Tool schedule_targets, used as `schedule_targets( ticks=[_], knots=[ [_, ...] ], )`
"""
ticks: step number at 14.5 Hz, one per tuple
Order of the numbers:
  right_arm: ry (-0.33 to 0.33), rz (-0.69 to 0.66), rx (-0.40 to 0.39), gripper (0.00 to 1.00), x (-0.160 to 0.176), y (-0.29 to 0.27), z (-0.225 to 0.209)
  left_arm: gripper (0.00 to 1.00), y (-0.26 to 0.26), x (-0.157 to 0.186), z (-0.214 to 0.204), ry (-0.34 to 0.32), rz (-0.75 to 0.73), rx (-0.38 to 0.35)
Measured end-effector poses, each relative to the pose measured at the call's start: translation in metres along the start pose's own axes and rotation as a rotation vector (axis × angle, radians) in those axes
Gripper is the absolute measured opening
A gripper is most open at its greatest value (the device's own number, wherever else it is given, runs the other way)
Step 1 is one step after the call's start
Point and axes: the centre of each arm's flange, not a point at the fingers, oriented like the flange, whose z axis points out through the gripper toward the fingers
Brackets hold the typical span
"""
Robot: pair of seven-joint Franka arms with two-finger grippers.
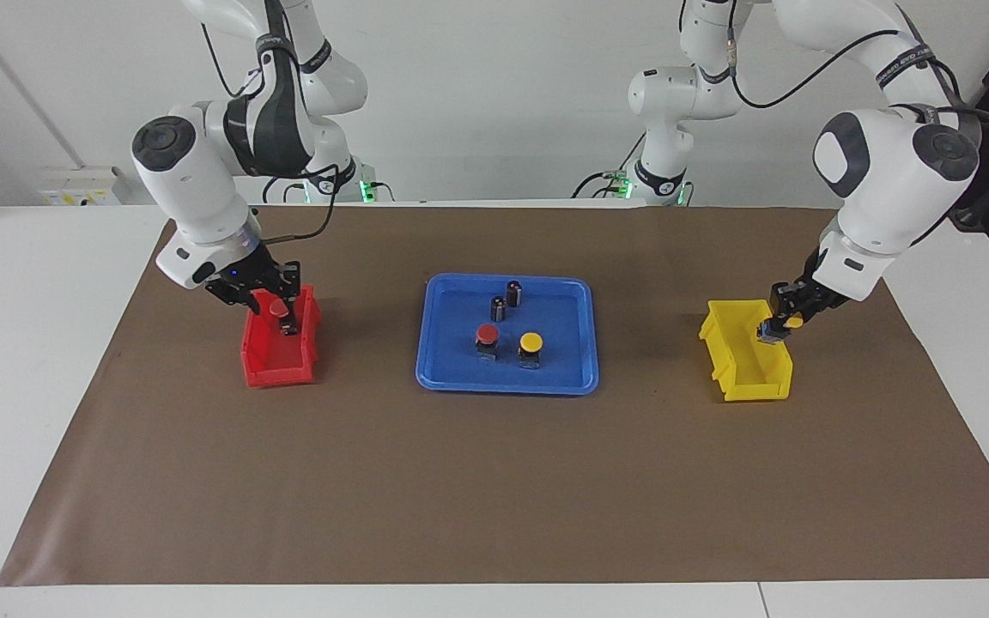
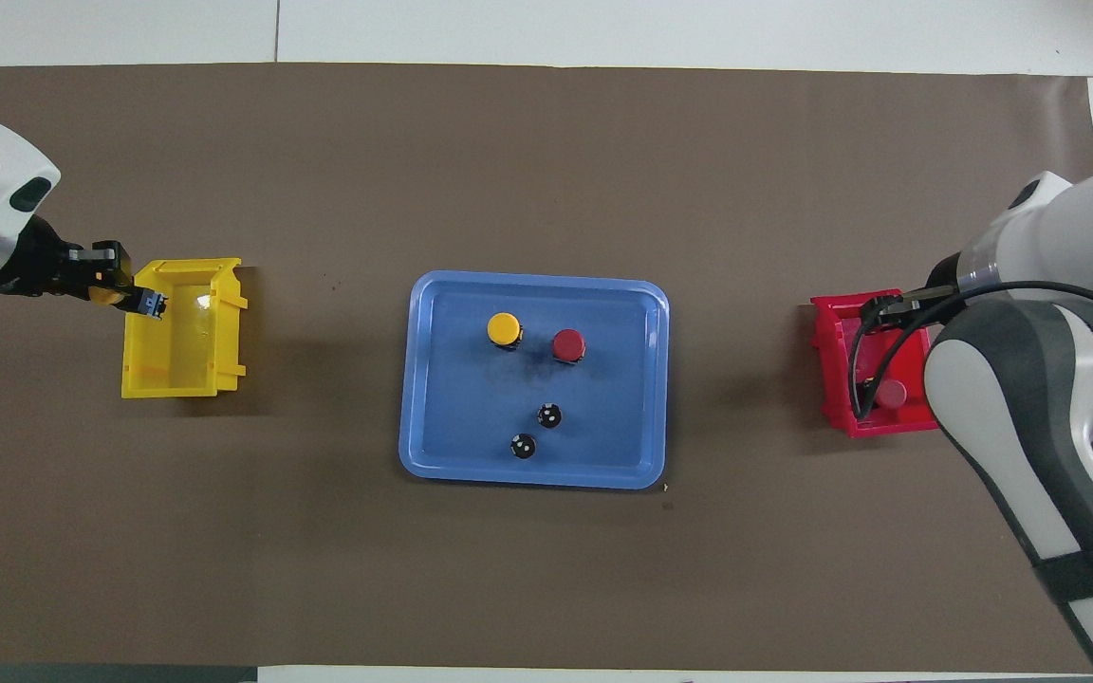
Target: Sort red and yellow buttons by color
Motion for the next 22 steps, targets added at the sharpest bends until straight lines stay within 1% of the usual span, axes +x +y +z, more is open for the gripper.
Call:
schedule_targets(
  ticks=[1, 2, 4, 5, 6, 7, 8, 10, 12, 13, 16, 17, 19, 21, 22],
  knots=[
    [0.028, 0.010, 0.000, 0.69, 0.011, -0.037, -0.011, 0.41, 0.001, -0.006, 0.010, -0.009, 0.003, 0.000],
    [0.050, 0.033, 0.002, 0.69, 0.019, -0.078, -0.017, 0.41, 0.001, -0.012, 0.018, -0.015, 0.004, -0.001],
    [0.094, 0.093, 0.017, 0.81, 0.027, -0.158, -0.016, 0.41, 0.001, -0.019, 0.033, -0.010, 0.005, -0.002],
    [0.106, 0.123, 0.024, 0.81, 0.030, -0.193, -0.007, 0.41, 0.001, -0.021, 0.042, -0.005, 0.005, -0.002],
    [0.104, 0.145, 0.024, 0.85, 0.032, -0.220, 0.006, 0.41, 0.001, -0.024, 0.051, -0.004, 0.005, -0.002],
    [0.103, 0.157, 0.023, 0.86, 0.034, -0.243, 0.021, 0.41, 0.001, -0.026, 0.060, -0.001, 0.005, -0.002],
    [0.106, 0.161, 0.024, 0.85, 0.035, -0.260, 0.038, 0.41, 0.001, -0.029, 0.068, 0.005, 0.005, -0.003],
    [0.104, 0.158, 0.019, 0.83, 0.039, -0.275, 0.070, 0.41, -0.001, -0.034, 0.082, 0.006, 0.002, -0.003],
    [0.105, 0.160, 0.017, 0.83, 0.042, -0.276, 0.090, 0.41, -0.006, -0.037, 0.089, 0.004, -0.008, -0.003],
    [0.103, 0.159, 0.015, 0.82, 0.041, -0.277, 0.096, 0.47, -0.008, -0.036, 0.088, 0.007, -0.012, -0.003],
    [0.089, 0.157, 0.008, 0.82, 0.033, -0.290, 0.109, 0.77, -0.007, -0.033, 0.080, 0.017, -0.010, -0.004],
    [0.086, 0.155, 0.006, 0.82, 0.031, -0.292, 0.111, 0.82, -0.006, -0.032, 0.075, 0.013, -0.008, -0.004],
    [0.081, 0.155, 0.002, 0.82, 0.028, -0.290, 0.119, 0.82, -0.005, -0.030, 0.048, -0.008, -0.005, -0.004],
    [0.086, 0.157, 0.004, 0.82, 0.026, -0.286, 0.132, 0.82, -0.003, -0.030, -0.006, -0.009, -0.002, -0.005],
    [0.086, 0.158, 0.004, 0.82, 0.024, -0.285, 0.138, 0.82, -0.001, -0.030, -0.033, 0.004, 0.003, -0.007]
  ],
)
